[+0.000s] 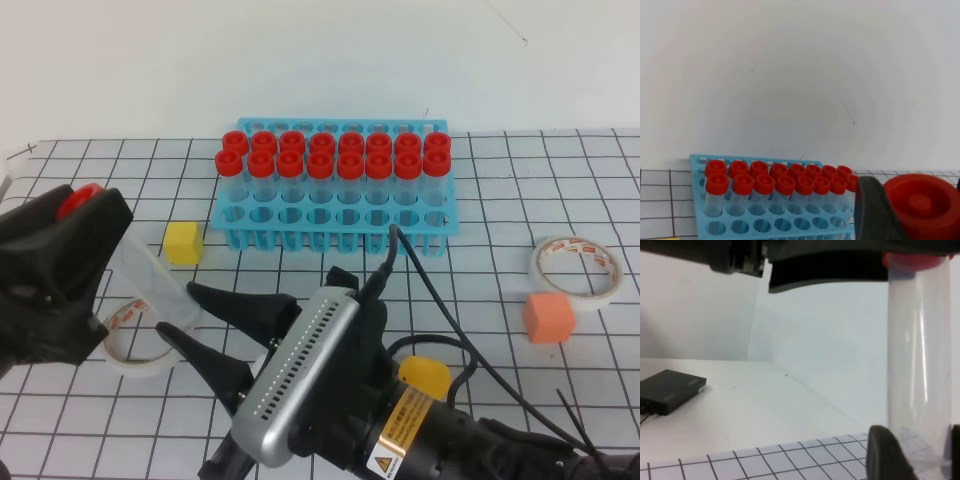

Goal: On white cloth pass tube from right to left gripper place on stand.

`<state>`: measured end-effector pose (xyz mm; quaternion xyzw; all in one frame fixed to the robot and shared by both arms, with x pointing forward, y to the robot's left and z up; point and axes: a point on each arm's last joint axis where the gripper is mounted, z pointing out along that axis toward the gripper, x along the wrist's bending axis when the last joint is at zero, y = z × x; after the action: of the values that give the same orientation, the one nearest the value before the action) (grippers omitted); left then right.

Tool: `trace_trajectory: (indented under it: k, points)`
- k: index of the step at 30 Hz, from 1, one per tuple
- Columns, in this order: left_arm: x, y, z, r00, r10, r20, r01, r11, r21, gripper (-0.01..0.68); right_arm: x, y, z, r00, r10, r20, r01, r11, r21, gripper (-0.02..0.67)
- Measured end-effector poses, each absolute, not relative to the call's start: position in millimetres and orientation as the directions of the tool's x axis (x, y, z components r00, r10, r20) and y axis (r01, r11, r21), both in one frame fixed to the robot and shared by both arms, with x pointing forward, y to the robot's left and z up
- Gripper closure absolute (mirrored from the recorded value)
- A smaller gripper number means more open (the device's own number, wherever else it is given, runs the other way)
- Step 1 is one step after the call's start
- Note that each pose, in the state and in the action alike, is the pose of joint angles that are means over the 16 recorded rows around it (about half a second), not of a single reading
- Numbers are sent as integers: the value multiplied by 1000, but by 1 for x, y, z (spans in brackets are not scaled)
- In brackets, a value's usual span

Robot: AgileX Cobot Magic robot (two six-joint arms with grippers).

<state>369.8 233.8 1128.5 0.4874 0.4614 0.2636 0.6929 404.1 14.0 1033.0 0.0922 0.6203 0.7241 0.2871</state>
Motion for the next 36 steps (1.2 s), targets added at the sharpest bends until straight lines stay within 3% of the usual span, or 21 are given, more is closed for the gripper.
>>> trace_trajectory:
  k: [5, 11, 19, 26, 30, 36]
  points:
    - [370, 234, 1129, 437, 820, -368, 78, 373, 924, 394, 405, 14, 1033, -815, 537, -216, -296, -66, 953, 416]
    - [370, 234, 1129, 440, 825, -354, 71, 361, 930, 395, 405, 13, 1035, -814, 541, -213, -291, -62, 955, 405]
    - [370, 234, 1130, 444, 834, -328, 48, 344, 938, 396, 400, 2, 1055, -806, 545, -232, -289, -21, 957, 289]
    - [370, 234, 1132, 444, 844, -300, 15, 329, 944, 396, 388, -24, 1093, -801, 539, -261, -278, 50, 959, 195]
    - [370, 235, 1133, 443, 849, -286, -2, 321, 947, 397, 374, -49, 1119, -802, 520, -294, -287, 97, 953, 243]
    - [370, 235, 1133, 442, 856, -268, -16, 306, 952, 397, 347, -92, 1151, -812, 459, -360, -321, 164, 933, 414]
